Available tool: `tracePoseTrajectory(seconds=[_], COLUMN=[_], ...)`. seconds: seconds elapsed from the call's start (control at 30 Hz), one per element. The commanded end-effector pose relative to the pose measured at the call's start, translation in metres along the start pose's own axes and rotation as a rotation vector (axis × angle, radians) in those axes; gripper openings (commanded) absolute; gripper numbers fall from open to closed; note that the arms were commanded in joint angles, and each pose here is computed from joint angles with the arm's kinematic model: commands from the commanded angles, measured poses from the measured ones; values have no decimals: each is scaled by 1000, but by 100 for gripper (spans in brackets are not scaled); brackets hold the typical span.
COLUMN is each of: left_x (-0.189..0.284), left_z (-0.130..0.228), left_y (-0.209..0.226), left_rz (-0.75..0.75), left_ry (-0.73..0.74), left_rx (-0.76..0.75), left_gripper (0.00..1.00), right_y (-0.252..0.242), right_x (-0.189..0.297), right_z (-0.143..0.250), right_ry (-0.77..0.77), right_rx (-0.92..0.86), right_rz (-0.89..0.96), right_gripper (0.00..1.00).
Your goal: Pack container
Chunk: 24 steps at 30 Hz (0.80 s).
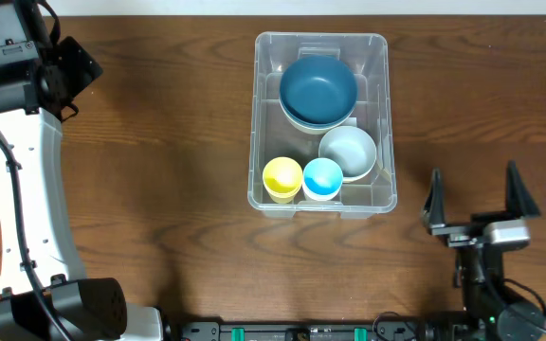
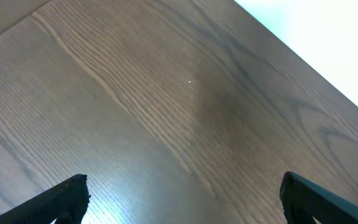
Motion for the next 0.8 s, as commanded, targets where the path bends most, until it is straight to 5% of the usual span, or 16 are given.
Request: tracePoseTrajectory(seconds=[0.0, 0.77], left_x=[3, 3], left_z=[-2, -2], left_y=[3, 3], left_rz=[-12, -12], left_ry=[-10, -10], left_rx=[-10, -10], left_gripper=[98, 98], right_y=[-1, -14], right_x=[8, 31], right_z=[16, 106], right_ry=[7, 370], right_rx=[5, -57], right_rz=[-14, 50], right_gripper=[99, 99])
Point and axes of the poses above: each gripper's point midway between its finger pads, its own x axis back along the fingers, its own y axis along the line the jaws close on, z = x × y, the point moved 5 cm from there along x, back along the fingers, and after that the axes turned 15 degrees about -x, right-handed, at the moved point
